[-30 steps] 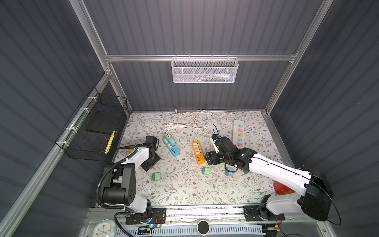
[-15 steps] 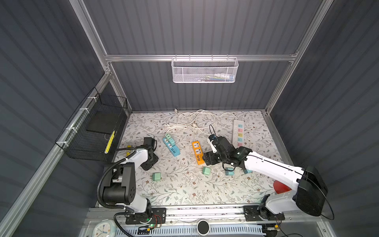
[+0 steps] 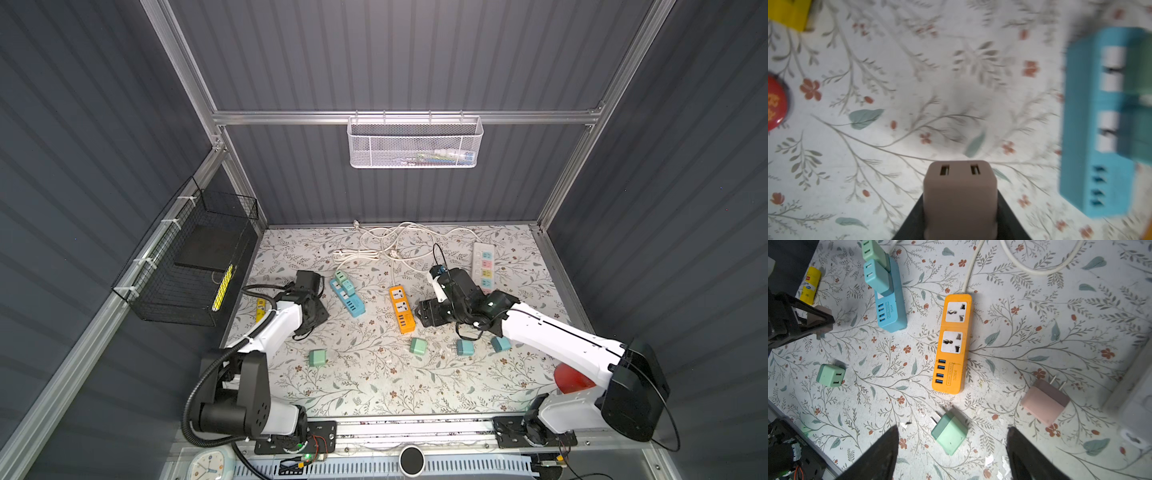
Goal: Insert the plug
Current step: 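Lower the left gripper onto the pink adapter and grasp it, then lift the pink adapter with the left gripper toward the right gripper, then grasp the pink adapter with the right gripper while the left gripper releases it, then carry the pink adapter over the orange strip with the right gripper while the left withdraws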
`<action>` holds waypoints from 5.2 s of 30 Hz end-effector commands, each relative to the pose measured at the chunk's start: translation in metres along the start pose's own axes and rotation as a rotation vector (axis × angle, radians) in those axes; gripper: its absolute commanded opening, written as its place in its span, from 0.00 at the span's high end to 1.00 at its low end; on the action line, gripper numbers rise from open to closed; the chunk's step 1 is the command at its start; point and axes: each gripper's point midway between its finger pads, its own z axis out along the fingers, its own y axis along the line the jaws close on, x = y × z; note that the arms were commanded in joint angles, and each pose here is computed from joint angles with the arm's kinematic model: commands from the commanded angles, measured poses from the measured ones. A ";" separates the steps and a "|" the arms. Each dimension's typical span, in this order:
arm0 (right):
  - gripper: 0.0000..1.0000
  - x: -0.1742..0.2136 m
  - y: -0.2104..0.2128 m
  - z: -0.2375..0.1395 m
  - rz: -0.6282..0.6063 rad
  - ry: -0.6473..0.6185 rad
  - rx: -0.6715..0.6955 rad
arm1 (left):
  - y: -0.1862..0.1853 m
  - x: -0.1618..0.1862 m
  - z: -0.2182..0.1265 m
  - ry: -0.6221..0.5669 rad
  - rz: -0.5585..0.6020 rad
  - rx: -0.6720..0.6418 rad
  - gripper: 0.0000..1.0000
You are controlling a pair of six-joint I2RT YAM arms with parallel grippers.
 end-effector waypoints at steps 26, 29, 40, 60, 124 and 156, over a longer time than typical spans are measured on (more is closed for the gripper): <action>0.17 -0.020 -0.024 -0.003 0.236 0.021 -0.063 | -0.067 0.181 0.000 0.299 0.706 0.129 0.43; 0.17 -0.026 -0.023 -0.005 0.226 0.015 -0.062 | -0.061 0.182 -0.003 0.311 0.715 0.109 0.41; 0.18 -0.027 -0.016 0.002 0.239 0.040 -0.087 | -0.056 0.196 -0.004 0.442 0.822 0.083 0.42; 0.19 -0.014 -0.014 0.007 0.239 0.064 -0.107 | -0.072 0.180 0.006 0.400 0.811 0.076 0.62; 0.80 -0.064 0.013 0.030 -0.046 -0.179 -0.040 | -0.129 0.030 -0.145 -0.749 0.464 0.528 0.00; 0.80 -0.046 -0.013 0.153 -0.025 -0.099 0.157 | -0.087 0.029 -0.134 -0.731 0.367 0.419 0.00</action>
